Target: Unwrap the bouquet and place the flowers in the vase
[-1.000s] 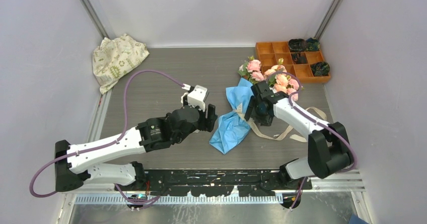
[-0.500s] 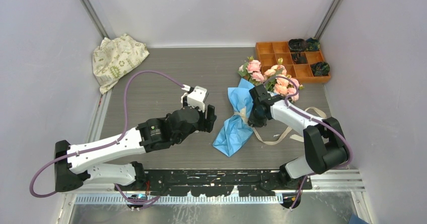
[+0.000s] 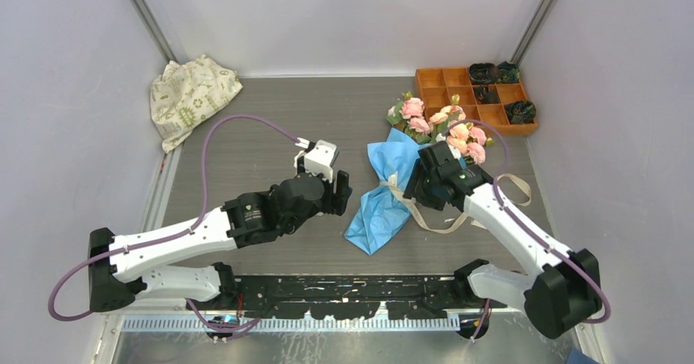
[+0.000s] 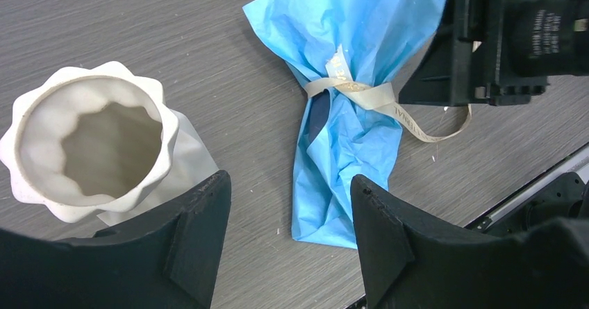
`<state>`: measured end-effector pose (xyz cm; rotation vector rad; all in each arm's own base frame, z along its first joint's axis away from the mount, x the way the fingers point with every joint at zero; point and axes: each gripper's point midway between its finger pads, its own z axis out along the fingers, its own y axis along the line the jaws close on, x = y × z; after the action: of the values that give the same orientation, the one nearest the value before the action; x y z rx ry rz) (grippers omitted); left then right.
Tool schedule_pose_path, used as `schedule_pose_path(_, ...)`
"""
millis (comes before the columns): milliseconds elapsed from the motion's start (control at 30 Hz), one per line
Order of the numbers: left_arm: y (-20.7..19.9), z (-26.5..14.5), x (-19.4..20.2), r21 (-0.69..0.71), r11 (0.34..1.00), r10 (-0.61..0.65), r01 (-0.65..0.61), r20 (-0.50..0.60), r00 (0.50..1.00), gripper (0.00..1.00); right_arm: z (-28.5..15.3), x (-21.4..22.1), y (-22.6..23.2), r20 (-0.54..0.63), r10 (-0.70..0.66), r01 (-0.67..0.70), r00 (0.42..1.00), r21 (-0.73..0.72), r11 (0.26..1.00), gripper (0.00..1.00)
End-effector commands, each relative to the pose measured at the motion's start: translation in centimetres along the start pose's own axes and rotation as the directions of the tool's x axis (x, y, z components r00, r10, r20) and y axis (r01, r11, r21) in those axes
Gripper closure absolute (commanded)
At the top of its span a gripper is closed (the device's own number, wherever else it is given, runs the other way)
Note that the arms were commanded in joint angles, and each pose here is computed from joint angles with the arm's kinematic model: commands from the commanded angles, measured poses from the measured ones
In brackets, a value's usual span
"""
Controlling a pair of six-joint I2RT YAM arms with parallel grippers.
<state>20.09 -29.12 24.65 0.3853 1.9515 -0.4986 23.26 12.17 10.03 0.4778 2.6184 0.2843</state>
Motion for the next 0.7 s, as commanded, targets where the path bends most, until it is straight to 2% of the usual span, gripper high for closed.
schedule_pose_path(0,-0.6,0.1,-1.5,0.017,0.999,-0.042,0.042,0.046,0.998,0.36,-0.9,1.2,-1.4,-0.005,0.007,-0.007,1.0,0.034,0.999,0.4)
schedule_pose_path(333,-0.6,0.0,-1.2,0.024,0.999,-0.049,0.048,0.039,0.998,0.36,1.7,4.6,-3.6,-0.081,0.025,-0.018,0.996,0.093,0.996,0.4)
schedule_pose_path(433,-0.7,0.1,-1.2,0.025,0.999,-0.049,0.048,0.036,0.998,0.36,2.1,4.6,-4.2,-0.076,0.02,-0.011,0.997,0.12,0.993,0.36)
schedule_pose_path(667,-0.7,0.1,-1.1,0.028,0.998,-0.051,0.05,0.036,0.998,0.36,3.2,3.0,-4.8,-0.054,-0.032,0.043,0.998,0.214,0.976,0.34)
